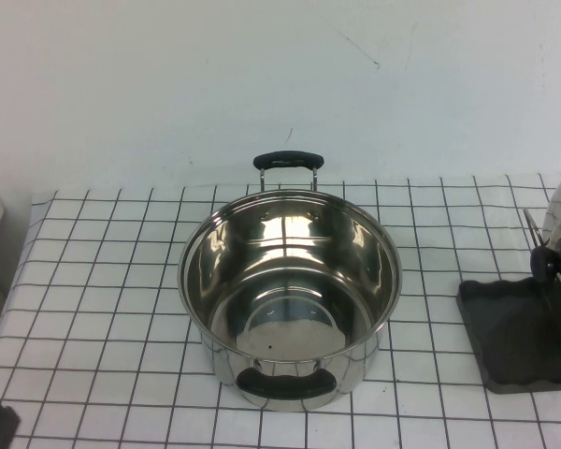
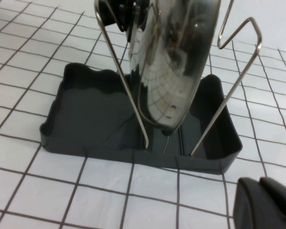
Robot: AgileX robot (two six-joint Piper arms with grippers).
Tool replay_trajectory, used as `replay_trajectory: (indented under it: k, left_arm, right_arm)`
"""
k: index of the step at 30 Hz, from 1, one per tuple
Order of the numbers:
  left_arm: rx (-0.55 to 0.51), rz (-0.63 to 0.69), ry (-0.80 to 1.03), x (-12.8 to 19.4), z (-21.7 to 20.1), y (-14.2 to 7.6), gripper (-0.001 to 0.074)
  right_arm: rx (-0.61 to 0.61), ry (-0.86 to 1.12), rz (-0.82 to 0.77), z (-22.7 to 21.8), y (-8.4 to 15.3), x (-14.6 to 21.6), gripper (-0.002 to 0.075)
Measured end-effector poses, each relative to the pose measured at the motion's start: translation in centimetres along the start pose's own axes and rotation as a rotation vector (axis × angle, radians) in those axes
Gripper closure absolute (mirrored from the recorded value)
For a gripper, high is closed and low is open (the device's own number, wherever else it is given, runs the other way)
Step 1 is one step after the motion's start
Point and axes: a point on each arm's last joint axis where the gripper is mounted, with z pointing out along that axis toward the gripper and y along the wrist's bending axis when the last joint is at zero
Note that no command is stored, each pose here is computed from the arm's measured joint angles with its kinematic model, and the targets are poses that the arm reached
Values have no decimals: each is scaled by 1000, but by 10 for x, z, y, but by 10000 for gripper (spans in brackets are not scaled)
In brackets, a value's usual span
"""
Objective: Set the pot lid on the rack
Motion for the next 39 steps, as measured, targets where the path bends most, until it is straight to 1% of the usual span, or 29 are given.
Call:
replay_trajectory:
  k: [3, 5, 7, 9, 11, 13, 16, 19, 22, 25, 27, 31, 34, 39]
  left_arm:
    - [-134, -193, -5, 1, -1, 12, 737]
    - [-230, -324, 29, 6, -2, 20, 737]
    - [-290, -372, 85, 12, -4, 24, 737]
    - [-312, -348, 159, 19, -5, 25, 737]
    - [-295, -255, 224, 23, -6, 23, 737]
    - [-256, -173, 272, 26, -6, 20, 737]
    - [-210, -34, 303, 27, -6, 17, 737]
    - [-227, 43, 302, 27, -6, 17, 737]
    - [-316, 21, 271, 24, -6, 20, 737]
    - [-424, -47, 237, 23, -7, 25, 737]
    - [-458, -70, 233, 23, -8, 27, 737]
    - [-435, -11, 275, 26, -9, 24, 737]
    - [-436, 23, 254, 25, -12, 23, 737]
    - [-465, -55, 230, 24, -14, 24, 737]
  right_arm:
    - [0, 0, 0, 0, 0, 0, 728]
    - [0, 0, 0, 0, 0, 0, 728]
    - [0, 0, 0, 0, 0, 0, 728]
    - [0, 0, 0, 0, 0, 0, 728]
    - [0, 0, 0, 0, 0, 0, 728]
    - [0, 0, 0, 0, 0, 0, 728]
    - [1, 0, -2, 0, 0, 0, 728]
    - [1, 0, -2, 0, 0, 0, 728]
    - [1, 0, -2, 0, 0, 0, 728]
    - [1, 0, -2, 0, 0, 0, 728]
    - [1, 2, -2, 0, 0, 0, 728]
    - [1, 2, -2, 0, 0, 0, 728]
    - [1, 2, -2, 0, 0, 0, 728]
    - [1, 2, -3, 0, 0, 0, 728]
